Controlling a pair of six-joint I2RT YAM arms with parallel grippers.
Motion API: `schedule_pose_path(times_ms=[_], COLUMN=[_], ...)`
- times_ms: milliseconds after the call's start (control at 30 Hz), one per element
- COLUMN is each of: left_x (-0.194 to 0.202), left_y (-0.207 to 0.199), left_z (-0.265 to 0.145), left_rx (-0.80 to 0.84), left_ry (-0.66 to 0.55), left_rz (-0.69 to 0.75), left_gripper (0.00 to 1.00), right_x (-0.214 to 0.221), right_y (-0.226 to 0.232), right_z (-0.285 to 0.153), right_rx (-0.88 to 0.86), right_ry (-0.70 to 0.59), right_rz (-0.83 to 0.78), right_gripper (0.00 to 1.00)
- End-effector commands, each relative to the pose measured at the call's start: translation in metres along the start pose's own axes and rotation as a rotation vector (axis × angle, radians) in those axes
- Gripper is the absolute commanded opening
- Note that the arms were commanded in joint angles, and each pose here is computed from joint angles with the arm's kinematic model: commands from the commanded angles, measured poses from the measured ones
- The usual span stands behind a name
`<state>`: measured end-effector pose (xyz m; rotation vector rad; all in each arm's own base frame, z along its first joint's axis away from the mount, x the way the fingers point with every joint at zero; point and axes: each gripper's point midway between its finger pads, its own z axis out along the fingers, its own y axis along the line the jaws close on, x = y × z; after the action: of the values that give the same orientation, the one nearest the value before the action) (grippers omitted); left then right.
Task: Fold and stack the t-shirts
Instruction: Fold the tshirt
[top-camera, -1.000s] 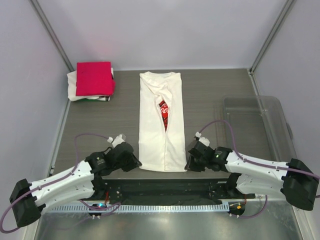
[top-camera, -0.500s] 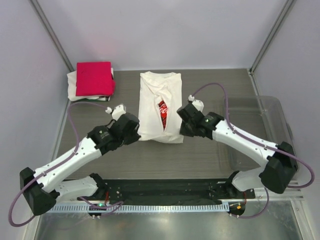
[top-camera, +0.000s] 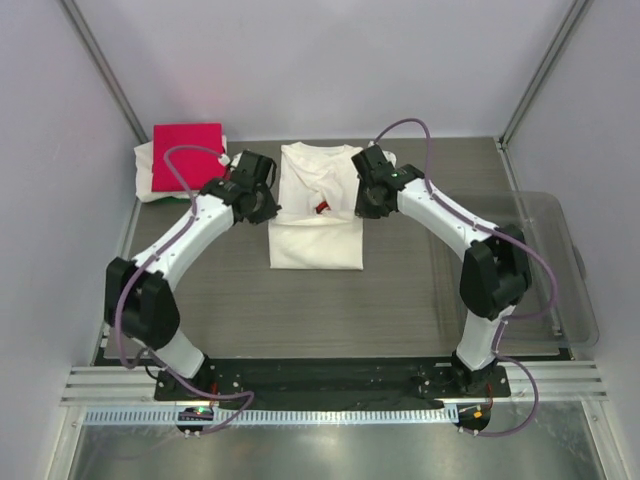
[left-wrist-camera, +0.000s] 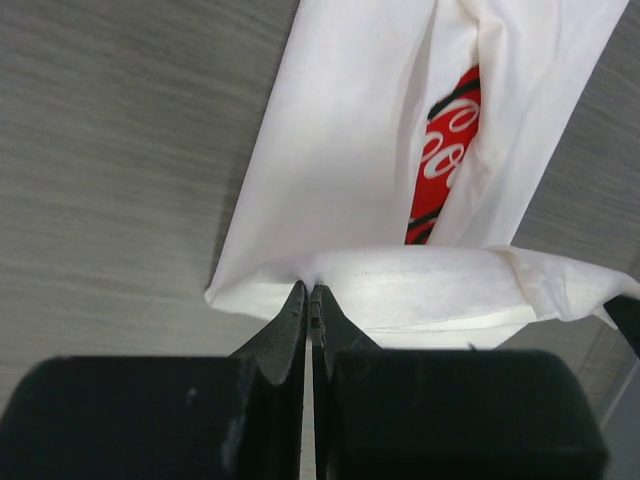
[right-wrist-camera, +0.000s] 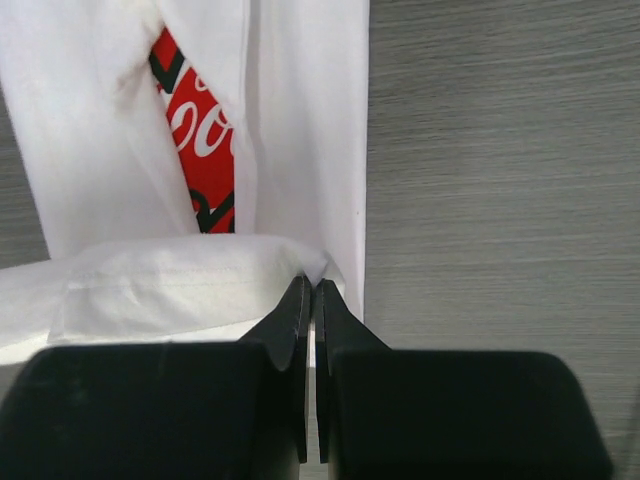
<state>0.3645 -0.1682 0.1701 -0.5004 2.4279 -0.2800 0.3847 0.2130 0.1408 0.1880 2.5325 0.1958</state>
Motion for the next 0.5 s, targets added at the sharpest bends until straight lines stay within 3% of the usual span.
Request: schedule_pose_path(times_ms=[0,467], left_x=[-0.027,-0.051], left_y=[-0.011,-0.025], left_z=[0.019,0.112], left_rx=[0.046,0.062], left_ry=[0.0,0.106], left_rz=[0.029,0.034], left_gripper=[0.0,0.0], right_x=[-0.023,-0.04], right_y=[0.004,-0.009], right_z=[0.013,0.075], right_rx=[-0.017,0.017], right_ry=[-0.005,0.057], right_rz=[-0.041,-0.014], right_gripper=[0.01,0.01])
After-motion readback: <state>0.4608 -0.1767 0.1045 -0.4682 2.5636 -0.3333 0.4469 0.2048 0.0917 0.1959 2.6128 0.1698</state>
